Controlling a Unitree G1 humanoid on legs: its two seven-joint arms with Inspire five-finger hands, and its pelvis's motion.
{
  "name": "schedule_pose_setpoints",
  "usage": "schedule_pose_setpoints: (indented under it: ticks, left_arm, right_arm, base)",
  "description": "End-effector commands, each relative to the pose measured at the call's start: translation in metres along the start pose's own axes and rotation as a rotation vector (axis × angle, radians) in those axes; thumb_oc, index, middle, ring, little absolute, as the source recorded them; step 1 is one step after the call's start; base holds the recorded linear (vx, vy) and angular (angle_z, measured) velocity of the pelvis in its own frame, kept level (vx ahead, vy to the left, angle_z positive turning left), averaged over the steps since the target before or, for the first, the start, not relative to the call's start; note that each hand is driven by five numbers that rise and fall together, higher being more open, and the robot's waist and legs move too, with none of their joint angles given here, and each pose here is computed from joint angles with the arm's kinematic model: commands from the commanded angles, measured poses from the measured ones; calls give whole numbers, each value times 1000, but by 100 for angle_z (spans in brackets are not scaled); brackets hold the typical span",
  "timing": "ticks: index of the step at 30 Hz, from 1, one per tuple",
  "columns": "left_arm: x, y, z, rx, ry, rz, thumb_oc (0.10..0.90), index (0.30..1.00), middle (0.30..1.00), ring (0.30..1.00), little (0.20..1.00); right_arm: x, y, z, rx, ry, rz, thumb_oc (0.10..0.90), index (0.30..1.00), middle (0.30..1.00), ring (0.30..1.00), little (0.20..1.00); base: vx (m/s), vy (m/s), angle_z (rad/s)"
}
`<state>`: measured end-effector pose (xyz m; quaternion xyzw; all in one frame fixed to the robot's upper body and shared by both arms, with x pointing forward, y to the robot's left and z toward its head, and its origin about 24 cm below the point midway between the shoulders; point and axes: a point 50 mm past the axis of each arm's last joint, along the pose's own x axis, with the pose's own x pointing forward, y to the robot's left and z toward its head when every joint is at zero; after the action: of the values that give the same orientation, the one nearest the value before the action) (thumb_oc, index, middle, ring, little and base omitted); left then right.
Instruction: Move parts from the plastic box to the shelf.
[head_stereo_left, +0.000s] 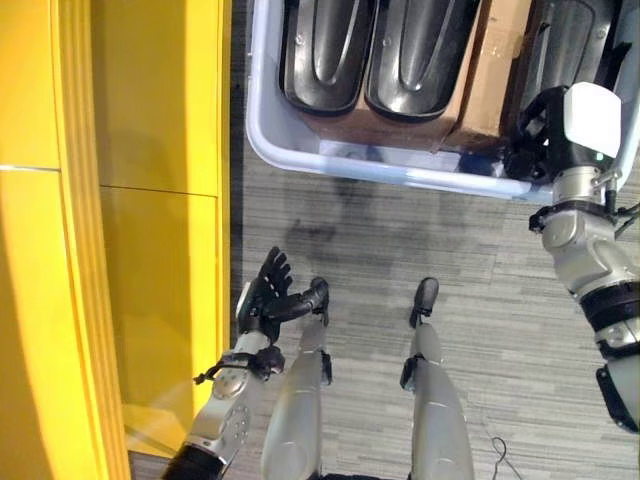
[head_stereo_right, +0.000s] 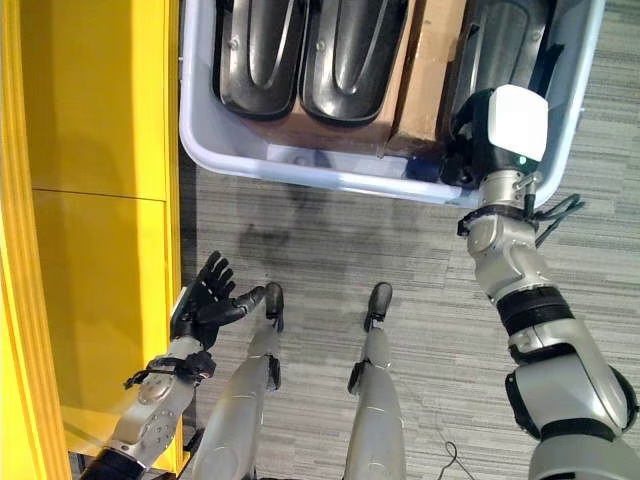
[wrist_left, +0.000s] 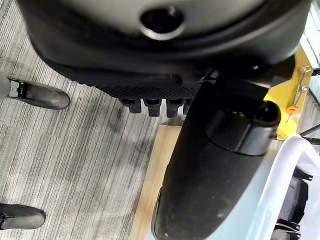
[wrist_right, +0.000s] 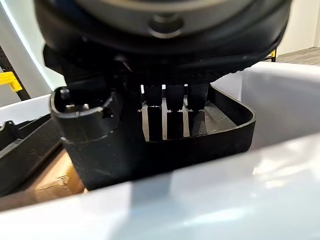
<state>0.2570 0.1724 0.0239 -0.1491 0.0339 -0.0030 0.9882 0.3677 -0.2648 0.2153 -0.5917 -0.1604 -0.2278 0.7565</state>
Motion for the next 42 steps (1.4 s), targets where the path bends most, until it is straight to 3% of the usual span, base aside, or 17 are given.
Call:
schedule_pose_setpoints:
  ticks: [1, 7, 22, 42]
  left_arm:
    - [-7, 10, 13, 33, -89, 14, 900, 1000, 1000, 1000, 1000]
    - [-7, 15, 13, 45, -81, 31, 900, 1000, 1000, 1000, 1000]
    - [-22, 39, -4, 83, 22, 97, 900, 1000, 1000, 1000, 1000]
    - [-62, 66, -34, 67, 160, 220, 900, 1000, 1000, 1000, 1000]
  right_arm:
    - [-11, -3, 5, -44, -92, -25, 400, 300, 300, 300, 300]
    - [-30, -11, 6, 5, -121, -88, 400, 300, 300, 300, 300]
    - [-49, -75, 32, 38, -342, -317, 400, 300, 300, 300, 300]
    - [-82, -68, 49, 158, -464, -202, 400, 300, 300, 300, 300]
  base:
    - [-9, -3, 6]
    - [-4, -4, 2]
    - [21, -8, -3]
    - [27, -28, -1]
